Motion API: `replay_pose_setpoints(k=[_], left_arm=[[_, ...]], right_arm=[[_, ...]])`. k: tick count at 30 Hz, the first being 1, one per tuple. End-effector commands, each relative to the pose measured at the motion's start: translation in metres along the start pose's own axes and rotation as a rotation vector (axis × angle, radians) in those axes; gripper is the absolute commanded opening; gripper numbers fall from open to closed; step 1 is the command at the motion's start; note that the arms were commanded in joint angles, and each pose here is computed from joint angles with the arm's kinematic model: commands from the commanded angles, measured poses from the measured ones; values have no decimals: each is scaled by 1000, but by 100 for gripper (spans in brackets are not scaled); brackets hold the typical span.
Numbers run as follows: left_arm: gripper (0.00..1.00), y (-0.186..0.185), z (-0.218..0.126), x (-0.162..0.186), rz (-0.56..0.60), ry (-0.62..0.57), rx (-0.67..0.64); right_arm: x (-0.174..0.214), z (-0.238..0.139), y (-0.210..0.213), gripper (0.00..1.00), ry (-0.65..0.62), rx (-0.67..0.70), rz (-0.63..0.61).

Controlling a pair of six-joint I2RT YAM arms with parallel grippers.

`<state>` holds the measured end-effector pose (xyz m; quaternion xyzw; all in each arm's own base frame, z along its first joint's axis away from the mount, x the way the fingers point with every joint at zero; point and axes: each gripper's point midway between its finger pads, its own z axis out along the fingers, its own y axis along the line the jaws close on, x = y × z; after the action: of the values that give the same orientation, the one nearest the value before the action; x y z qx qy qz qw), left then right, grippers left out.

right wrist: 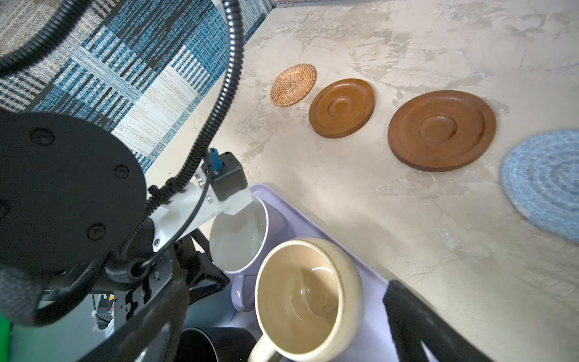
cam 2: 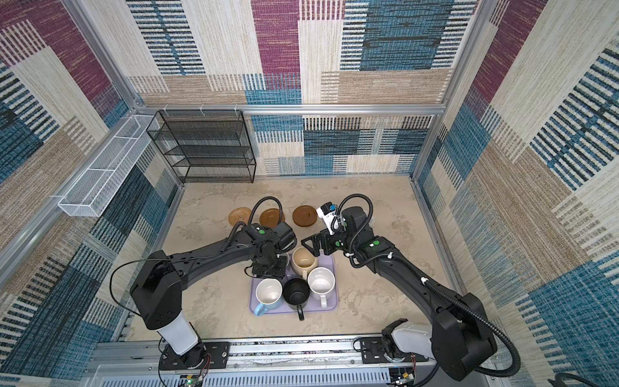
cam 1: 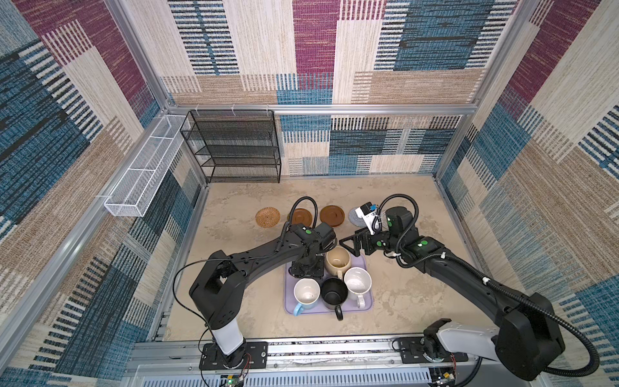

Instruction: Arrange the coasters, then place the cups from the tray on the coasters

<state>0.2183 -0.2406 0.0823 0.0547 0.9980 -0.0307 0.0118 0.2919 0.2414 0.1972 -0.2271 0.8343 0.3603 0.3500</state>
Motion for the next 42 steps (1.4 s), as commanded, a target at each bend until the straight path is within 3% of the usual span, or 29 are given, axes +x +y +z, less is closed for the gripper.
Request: replay_pose_setpoints(k=[1,9,19,21,25,32,37,42], left_arm=[[38,1,0,-4,14,-16,-14],[19,2,-2,-5,25,-24,-16],[19,0,-20,-11,36,-65,-6],[21,1,-28,-13,30,-82,-3],[36,-6,-38,-12,-1,-87,44],[51,-19,-43,-10,-44,-69,109],[55,-32,-38,-9,-62,-42,149],[55,-27,-26,-6,-94,-29,105]], right_arm=[[-8,-1,-2,100,-31,17,-24],[-9,-1,-3,100,-34,28,-24],[-10,0,-6,100,-38,43,-26],[-10,-1,-7,100,-39,47,-28],[-10,0,-8,100,-38,52,-27],[-9,2,-11,100,-34,63,-25],[-7,3,-13,100,-27,66,-20],[-7,3,-13,100,-28,68,-18]])
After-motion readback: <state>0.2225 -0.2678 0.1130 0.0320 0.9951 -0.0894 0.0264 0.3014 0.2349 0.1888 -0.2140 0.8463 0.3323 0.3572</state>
